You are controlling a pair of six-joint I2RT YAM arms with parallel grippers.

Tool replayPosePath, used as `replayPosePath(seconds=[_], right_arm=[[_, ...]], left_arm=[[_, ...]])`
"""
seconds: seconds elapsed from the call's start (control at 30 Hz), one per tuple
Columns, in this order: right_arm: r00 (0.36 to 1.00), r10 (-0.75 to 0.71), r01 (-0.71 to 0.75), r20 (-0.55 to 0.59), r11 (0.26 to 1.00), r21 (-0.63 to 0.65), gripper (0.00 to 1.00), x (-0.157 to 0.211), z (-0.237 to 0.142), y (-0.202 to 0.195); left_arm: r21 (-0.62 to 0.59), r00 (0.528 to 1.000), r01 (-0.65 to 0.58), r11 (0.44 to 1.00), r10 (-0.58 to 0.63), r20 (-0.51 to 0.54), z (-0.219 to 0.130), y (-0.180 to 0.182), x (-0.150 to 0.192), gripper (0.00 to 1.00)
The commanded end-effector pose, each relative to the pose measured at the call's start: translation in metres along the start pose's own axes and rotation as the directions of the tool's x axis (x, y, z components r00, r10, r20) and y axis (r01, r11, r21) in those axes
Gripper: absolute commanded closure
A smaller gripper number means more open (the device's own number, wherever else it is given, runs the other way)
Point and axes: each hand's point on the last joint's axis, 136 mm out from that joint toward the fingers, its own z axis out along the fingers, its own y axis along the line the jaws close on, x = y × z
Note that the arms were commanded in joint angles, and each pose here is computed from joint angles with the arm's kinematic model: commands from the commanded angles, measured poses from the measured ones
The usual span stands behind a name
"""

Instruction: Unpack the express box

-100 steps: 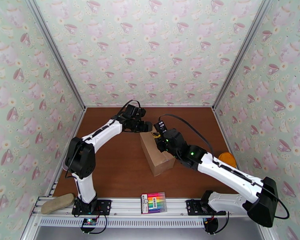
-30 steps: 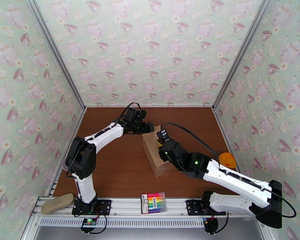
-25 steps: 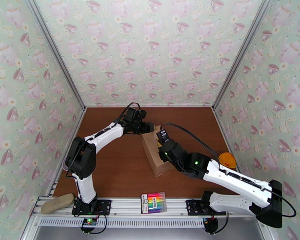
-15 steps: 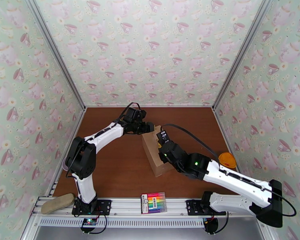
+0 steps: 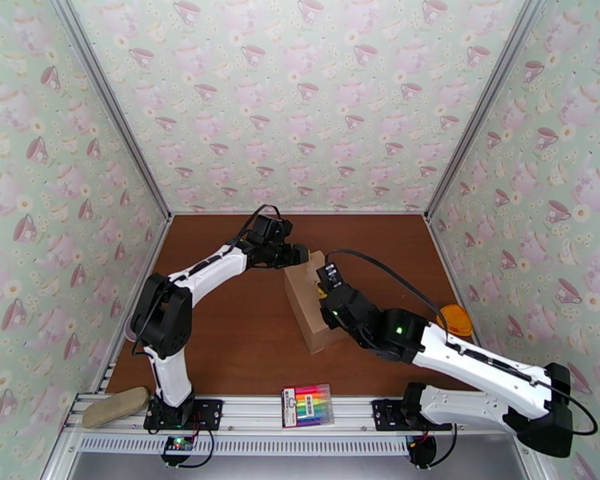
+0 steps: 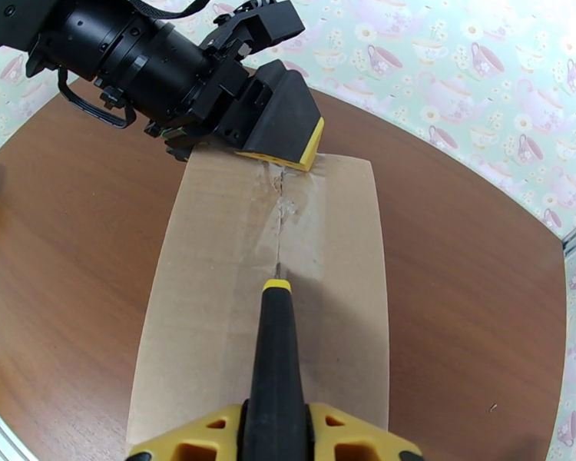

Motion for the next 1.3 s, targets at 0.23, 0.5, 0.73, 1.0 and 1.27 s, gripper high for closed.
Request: replayPosePath(seconds=[0.23,0.5,0.73,1.0,1.27], right_arm=[[0.997,0.011,-0.016,-0.077,0.998,-0.061,1.00,0.024,-0.006,0.009],[0.999,0.030,-0.033,-0.034,0.997,-0.073,1.00,0.008,-0.024,0.003],[0.998,0.042,-0.045,-0.049,0.996,-0.079,1.00,0.013,-0.024,0.003],[0.998,0.036,-0.040,-0.053,0.996,-0.073,1.00,0.017,-0.022,0.003],[0.997,0.040,-0.045,-0.070,0.995,-0.083,1.00,0.025,-0.011,0.011]], left_arm=[[-0.264,0.995,0.097,0.960,-0.103,-0.007,0.007,0.078,0.018,0.33],[-0.269,0.994,0.107,0.957,-0.108,0.011,0.005,0.078,0.015,0.33],[-0.285,0.994,0.110,0.952,-0.100,0.052,-0.001,0.077,0.005,0.33],[-0.294,0.990,0.112,0.949,-0.079,0.120,-0.011,0.074,-0.008,0.33],[-0.210,0.963,0.072,0.975,-0.014,0.269,-0.047,0.040,-0.036,0.31]])
